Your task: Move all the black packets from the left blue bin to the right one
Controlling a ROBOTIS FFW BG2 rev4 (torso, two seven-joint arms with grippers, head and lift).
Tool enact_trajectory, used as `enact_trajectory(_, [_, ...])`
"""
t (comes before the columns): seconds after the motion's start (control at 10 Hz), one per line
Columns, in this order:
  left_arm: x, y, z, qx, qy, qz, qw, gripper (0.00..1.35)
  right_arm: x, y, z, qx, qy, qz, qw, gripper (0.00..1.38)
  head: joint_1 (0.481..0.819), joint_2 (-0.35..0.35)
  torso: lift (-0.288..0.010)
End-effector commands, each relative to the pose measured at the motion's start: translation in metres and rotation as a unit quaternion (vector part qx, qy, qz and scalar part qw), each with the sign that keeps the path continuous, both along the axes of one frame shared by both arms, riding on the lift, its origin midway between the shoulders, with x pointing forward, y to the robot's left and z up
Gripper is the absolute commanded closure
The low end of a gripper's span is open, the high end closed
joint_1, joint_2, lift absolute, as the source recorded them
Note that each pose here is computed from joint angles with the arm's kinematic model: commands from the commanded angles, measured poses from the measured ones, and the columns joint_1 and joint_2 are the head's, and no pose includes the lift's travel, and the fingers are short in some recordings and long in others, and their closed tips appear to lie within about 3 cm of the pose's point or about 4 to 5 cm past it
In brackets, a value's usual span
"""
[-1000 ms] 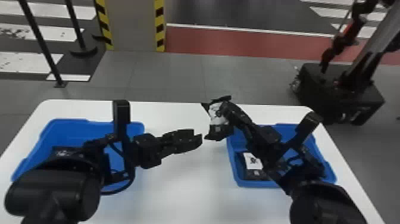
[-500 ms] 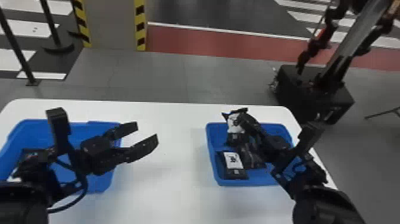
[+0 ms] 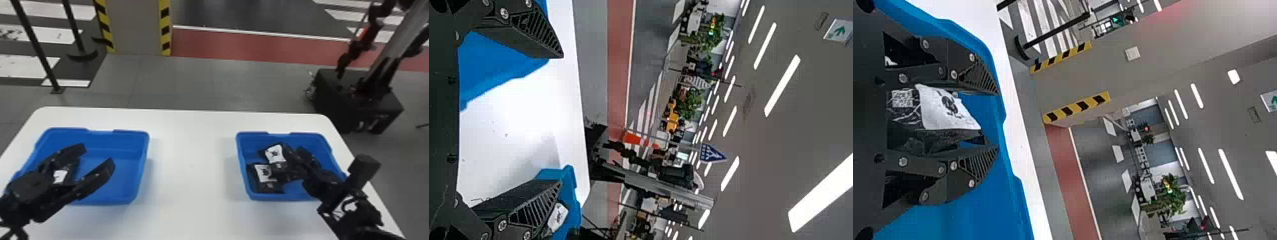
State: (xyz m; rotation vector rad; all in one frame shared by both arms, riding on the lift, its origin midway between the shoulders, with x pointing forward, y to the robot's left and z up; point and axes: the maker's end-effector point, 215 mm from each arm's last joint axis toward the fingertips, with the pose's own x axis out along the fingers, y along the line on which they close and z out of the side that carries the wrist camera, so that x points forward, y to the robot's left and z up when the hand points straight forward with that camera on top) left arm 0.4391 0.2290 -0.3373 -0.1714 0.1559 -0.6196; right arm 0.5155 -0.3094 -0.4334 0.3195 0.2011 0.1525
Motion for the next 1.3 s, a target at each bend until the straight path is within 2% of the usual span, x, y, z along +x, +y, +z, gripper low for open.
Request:
enact_trajectory(0.0, [-0.015, 0.031, 0.013, 0.028, -0.007, 0.028, 0.9992, 0.15, -0.013, 0.0, 0.015, -0.011, -0.012, -0.005, 1.0, 0.11, 0.695, -0.098, -0.11])
enact_trajectory(0.2, [-0.018, 0.071, 0.025, 0.073, -0.012, 0.072, 0.9946, 0.15, -0.027, 0.016, 0.063, -0.013, -0.057, 0.002, 0.998, 0.15, 0.695, -0.059, -0.11])
enact_trajectory(0.3, [-0.021, 0.103, 0.02, 0.103, 0.002, 0.108, 0.9888, 0.15, -0.033, 0.029, 0.079, -0.003, -0.075, 0.013, 0.997, 0.15, 0.695, -0.021, -0.11])
enact_trajectory(0.5, [-0.026, 0.156, 0.0, 0.146, 0.049, 0.175, 0.9725, 0.15, -0.036, 0.05, 0.093, 0.016, -0.094, 0.047, 0.994, 0.15, 0.695, 0.086, -0.11])
enact_trajectory(0.6, [-0.026, 0.175, -0.015, 0.155, 0.085, 0.198, 0.964, 0.15, -0.037, 0.059, 0.095, 0.019, -0.095, 0.059, 0.994, 0.15, 0.695, 0.117, -0.11])
enact_trajectory(0.8, [-0.013, 0.186, -0.056, 0.151, 0.144, 0.206, 0.9562, 0.16, -0.038, 0.068, 0.098, 0.027, -0.096, 0.068, 0.993, 0.15, 0.695, 0.189, -0.11])
enact_trajectory(0.9, [-0.002, 0.189, -0.069, 0.153, 0.16, 0.212, 0.9519, 0.16, -0.038, 0.071, 0.094, 0.029, -0.091, 0.072, 0.993, 0.15, 0.695, 0.208, -0.11])
enact_trajectory(1.2, [0.034, 0.183, -0.097, 0.148, 0.202, 0.203, 0.9466, 0.17, -0.039, 0.074, 0.089, 0.034, -0.085, 0.076, 0.993, 0.15, 0.695, 0.215, -0.11])
